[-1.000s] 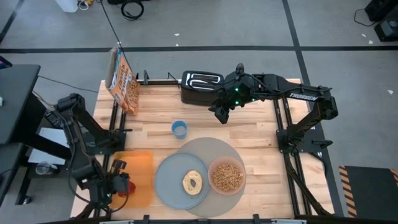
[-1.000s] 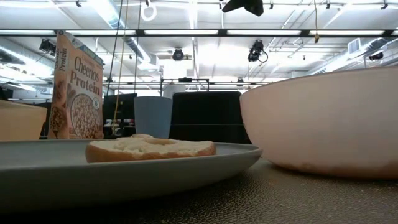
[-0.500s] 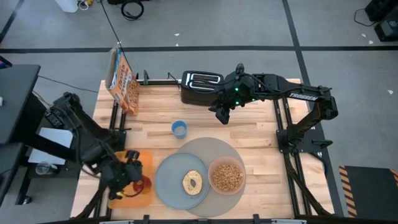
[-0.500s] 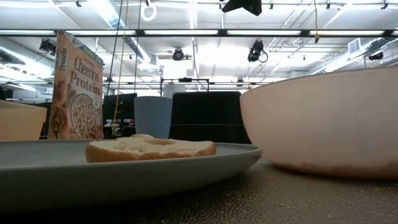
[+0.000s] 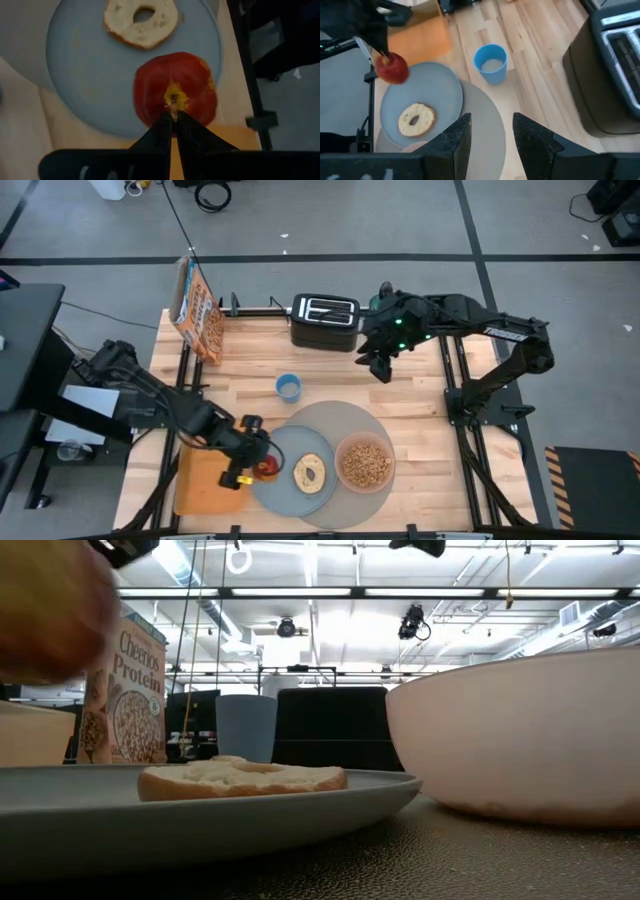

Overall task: Arrange a breakfast setting
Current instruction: Put the red apple on the gray plate

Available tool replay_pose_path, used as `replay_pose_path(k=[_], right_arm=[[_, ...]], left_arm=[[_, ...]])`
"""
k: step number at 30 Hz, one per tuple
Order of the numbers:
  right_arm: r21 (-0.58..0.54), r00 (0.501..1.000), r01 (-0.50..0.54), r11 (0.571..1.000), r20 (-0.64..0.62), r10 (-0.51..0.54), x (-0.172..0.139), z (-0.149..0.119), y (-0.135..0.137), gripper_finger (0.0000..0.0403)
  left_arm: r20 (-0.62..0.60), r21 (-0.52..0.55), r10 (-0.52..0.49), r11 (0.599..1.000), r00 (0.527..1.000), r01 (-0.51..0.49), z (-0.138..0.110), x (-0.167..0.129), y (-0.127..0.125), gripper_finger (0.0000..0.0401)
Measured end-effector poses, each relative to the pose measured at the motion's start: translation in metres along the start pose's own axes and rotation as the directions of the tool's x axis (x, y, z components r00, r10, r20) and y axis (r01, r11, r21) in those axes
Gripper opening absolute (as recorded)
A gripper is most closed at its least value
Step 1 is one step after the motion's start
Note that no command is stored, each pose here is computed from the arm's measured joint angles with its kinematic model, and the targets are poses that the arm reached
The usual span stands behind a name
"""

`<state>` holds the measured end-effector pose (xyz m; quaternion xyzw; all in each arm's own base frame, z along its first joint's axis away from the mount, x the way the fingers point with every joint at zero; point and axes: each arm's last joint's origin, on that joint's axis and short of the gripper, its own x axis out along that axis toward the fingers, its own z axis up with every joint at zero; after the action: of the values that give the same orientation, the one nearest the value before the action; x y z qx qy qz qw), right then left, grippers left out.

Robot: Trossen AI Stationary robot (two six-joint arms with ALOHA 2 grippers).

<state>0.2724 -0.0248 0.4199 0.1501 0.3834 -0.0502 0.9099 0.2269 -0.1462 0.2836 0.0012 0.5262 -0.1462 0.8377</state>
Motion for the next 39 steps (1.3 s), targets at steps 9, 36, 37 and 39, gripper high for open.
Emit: replay_pose_path(k=[9, 36, 37, 39], right_arm=[[-0.028, 0.991, 0.044, 0.999, 0.124, -0.040, -0.054, -0.013, 0.000, 0.0152], [-0.046, 0.979, 0.052, 0.998, 0.198, -0.042, -0.091, -0.028, -0.001, 0.0152], [-0.049, 0.980, 0.051, 0.997, 0.195, -0.040, -0.091, -0.028, -0.001, 0.0152], [-0.059, 0.980, 0.052, 0.997, 0.193, -0.040, -0.090, -0.028, -0.001, 0.0152]], left_arm=[[-0.132, -0.038, 0.044, 0.998, 0.990, -0.050, 0.009, 0.054, 0.009, 0.0018], [-0.125, -0.214, 0.022, 0.976, 0.992, -0.048, 0.013, 0.072, 0.005, 0.0091], [-0.119, -0.219, 0.019, 0.975, 0.993, -0.045, 0.014, 0.072, 0.005, 0.0101], [-0.110, -0.238, 0.010, 0.971, 0.994, -0.036, 0.015, 0.072, 0.004, 0.0119]])
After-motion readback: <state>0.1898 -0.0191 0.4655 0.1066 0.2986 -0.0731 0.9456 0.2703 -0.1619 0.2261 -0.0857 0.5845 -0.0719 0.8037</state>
